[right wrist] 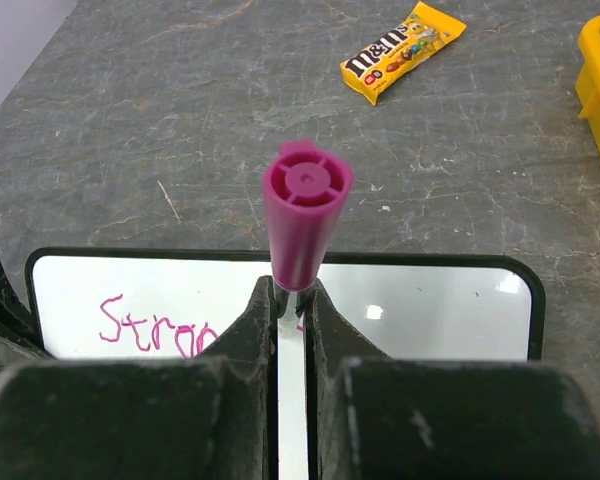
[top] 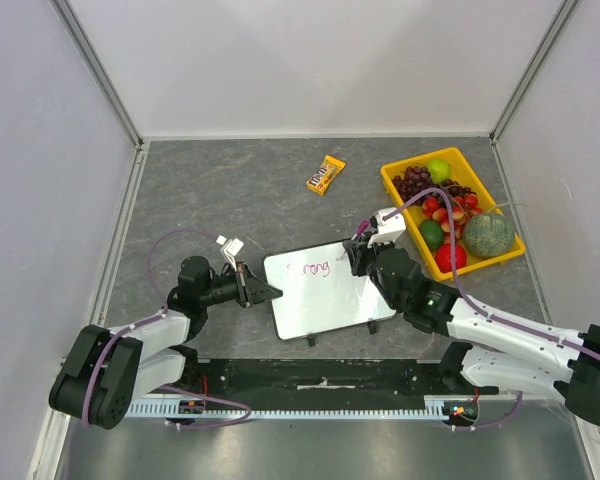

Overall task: Write a sentence on the whiteboard
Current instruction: Write on the whiteboard marker without the cap.

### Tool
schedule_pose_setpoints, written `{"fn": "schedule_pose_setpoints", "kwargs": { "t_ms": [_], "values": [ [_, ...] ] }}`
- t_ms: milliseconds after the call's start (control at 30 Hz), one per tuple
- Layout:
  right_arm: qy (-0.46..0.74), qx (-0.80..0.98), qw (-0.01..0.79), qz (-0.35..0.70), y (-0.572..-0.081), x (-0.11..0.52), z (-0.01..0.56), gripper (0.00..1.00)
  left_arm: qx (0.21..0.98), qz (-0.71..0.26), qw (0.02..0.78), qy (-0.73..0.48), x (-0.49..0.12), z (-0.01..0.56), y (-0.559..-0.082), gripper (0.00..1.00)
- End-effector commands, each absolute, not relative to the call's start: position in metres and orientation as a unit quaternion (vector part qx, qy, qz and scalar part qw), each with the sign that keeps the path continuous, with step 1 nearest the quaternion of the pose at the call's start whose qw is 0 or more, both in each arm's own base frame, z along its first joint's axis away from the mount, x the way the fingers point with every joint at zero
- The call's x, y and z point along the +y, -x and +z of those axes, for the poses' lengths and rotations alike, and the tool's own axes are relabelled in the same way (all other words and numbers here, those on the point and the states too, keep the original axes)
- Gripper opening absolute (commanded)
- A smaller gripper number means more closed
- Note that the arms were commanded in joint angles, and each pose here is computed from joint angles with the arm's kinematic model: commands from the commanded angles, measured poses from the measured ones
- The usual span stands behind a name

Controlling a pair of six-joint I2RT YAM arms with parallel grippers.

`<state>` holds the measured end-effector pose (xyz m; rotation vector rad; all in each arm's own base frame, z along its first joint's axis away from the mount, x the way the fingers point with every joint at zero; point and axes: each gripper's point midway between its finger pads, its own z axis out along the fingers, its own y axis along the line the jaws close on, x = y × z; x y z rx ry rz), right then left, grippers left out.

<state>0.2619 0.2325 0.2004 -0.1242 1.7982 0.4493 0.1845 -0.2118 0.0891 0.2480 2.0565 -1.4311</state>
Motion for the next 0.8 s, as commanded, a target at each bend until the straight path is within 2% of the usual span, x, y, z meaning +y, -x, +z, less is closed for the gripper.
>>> {"fn": "schedule_pose_setpoints", "kwargs": {
  "t_ms": [0, 767],
  "values": [
    [0.039, 0.778, 0.598, 0.189, -0.259, 0.221, 0.195, 0.0, 0.801, -0.511, 0.303, -0.077, -0.204, 0.07, -0.187, 0.02],
    [0.045, 0.775, 0.591, 0.22, -0.257, 0.235, 0.197, 0.0, 0.801, -0.51, 0.305, -0.075, -0.204, 0.07, -0.188, 0.02]
  ]
}}
